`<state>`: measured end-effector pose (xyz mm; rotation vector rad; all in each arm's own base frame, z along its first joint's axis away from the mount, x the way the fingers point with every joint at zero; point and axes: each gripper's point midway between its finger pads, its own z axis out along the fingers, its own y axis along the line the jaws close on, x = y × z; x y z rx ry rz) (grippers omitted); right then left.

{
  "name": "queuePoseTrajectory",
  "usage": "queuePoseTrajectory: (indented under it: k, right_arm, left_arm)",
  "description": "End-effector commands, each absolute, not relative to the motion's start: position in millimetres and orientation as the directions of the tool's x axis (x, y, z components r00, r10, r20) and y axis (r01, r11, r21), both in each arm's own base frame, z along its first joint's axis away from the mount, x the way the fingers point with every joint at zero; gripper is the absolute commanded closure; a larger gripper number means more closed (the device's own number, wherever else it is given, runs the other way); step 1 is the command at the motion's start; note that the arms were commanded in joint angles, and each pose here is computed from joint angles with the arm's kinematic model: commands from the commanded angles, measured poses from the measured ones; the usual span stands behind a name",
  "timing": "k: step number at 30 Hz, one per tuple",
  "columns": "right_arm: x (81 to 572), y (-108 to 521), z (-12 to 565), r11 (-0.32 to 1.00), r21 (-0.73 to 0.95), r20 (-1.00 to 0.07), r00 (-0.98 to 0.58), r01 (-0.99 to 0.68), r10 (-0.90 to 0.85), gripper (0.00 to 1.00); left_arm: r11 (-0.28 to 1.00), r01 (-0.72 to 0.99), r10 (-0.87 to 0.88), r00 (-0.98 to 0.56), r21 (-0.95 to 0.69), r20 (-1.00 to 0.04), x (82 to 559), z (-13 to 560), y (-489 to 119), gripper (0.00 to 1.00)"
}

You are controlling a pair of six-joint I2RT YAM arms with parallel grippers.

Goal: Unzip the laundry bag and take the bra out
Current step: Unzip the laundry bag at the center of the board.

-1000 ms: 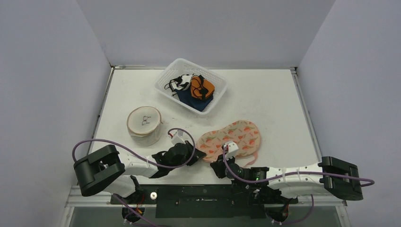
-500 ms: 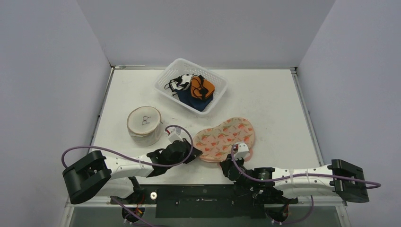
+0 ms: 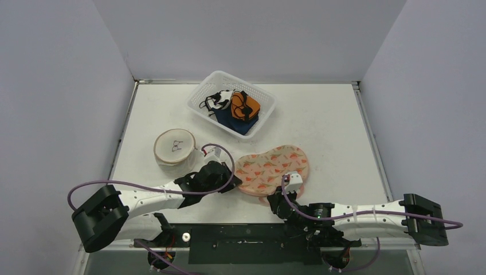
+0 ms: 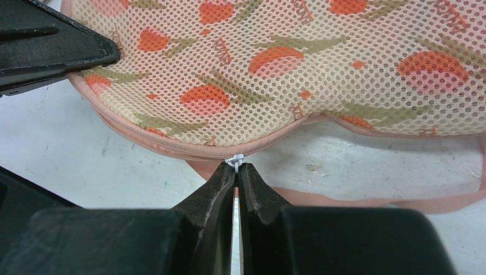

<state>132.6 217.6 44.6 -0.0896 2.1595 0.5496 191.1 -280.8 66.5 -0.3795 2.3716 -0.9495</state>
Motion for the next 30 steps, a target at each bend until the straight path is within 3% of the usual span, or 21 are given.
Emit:
queuePoseTrajectory:
  k: [1, 4, 6, 11, 19, 27, 30]
  right_arm:
    - [137, 219, 47, 0.899, 0.336, -0.807, -0.579, -0.282, 0.119, 0.95]
    - [135, 228, 49, 0.884, 0.351, -0.805, -0.582, -0.309, 0.116, 0.95]
    - [134, 233, 51, 0.875, 0.361, -0.804, -0.583, -0.321, 0.118, 0.95]
    - [132, 247, 55, 0.855, 0.382, -0.799, -0.59, -0.351, 0.115, 0.95]
    - [124, 277, 61, 0.808, 0.403, -0.798, -0.598, -0.429, 0.08, 0.95]
    - [118, 308, 70, 0.757, 0.392, -0.815, -0.579, -0.522, 0.023, 0.95]
    - [117, 314, 72, 0.742, 0.398, -0.82, -0.572, -0.539, 0.025, 0.95]
  left_arm:
    - [0.727, -0.009, -0.425, -0.791, -0.686, -0.44, 200, 84, -277, 0.79]
    - [0.712, -0.008, -0.421, -0.805, -0.702, -0.418, 193, 86, -279, 0.45]
    - [0.704, -0.018, -0.424, -0.813, -0.71, -0.4, 187, 86, -279, 0.29]
    - [0.698, -0.054, -0.428, -0.831, -0.714, -0.355, 163, 82, -273, 0.14]
    - [0.624, -0.072, -0.438, -0.857, -0.778, -0.272, 117, 95, -290, 0.11]
    - [0.574, -0.159, -0.564, -0.788, -0.803, -0.246, 133, 90, -292, 0.12]
    - [0.57, -0.18, -0.593, -0.765, -0.802, -0.25, 142, 88, -288, 0.18]
